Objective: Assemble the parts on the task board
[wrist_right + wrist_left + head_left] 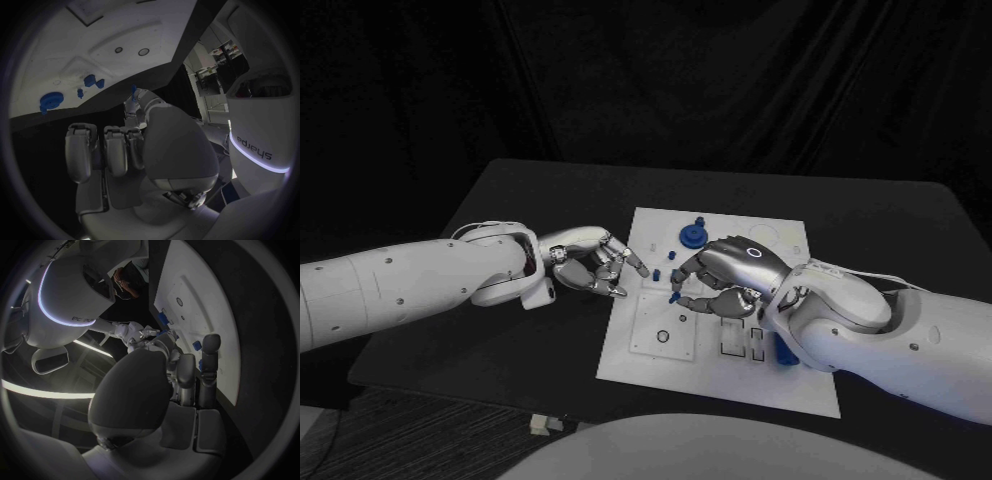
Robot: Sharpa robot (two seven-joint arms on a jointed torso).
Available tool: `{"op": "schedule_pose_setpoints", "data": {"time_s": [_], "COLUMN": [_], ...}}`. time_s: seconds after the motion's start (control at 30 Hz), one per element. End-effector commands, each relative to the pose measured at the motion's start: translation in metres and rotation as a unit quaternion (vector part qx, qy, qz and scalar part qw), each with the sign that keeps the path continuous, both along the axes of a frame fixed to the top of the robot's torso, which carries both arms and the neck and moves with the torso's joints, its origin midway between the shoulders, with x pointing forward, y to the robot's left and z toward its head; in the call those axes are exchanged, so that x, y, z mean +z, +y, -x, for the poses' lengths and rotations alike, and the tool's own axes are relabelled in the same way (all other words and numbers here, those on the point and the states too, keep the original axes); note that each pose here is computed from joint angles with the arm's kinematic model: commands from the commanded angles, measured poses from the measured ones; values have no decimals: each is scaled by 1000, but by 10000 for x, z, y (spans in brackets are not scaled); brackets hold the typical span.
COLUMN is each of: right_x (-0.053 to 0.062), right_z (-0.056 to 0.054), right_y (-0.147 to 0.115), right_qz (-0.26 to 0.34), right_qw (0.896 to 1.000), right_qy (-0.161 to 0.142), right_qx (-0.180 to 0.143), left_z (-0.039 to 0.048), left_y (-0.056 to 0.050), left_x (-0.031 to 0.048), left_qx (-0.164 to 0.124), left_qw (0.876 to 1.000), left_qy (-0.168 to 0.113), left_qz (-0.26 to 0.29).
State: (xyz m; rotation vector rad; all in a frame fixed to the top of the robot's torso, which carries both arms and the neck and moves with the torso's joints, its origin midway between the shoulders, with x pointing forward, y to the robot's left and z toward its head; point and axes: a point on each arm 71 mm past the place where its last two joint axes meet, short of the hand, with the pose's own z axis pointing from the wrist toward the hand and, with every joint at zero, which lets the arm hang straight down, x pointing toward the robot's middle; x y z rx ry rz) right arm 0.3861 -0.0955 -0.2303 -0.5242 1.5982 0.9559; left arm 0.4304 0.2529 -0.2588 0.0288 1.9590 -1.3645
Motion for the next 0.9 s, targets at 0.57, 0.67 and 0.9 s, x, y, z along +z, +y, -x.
{"op": "schedule_pose_setpoints", "data": {"time_s": [0.57,0.67,0.9], "right_x": [-225,-230,-236], "right_z": [14,18,26], "right_y": [38,42,42], "right_qz": [97,102,107], "right_qw": [994,993,992], "right_qy": [-50,-59,-65], "right_qx": [16,20,23], "left_z": [28,30,31], "left_y": [-14,-17,-23], "left_x": [65,66,66], "left_qx": [6,5,4], "left_qw": [999,999,999], "left_qy": [-30,-30,-30], "left_qz": [24,25,26]}}
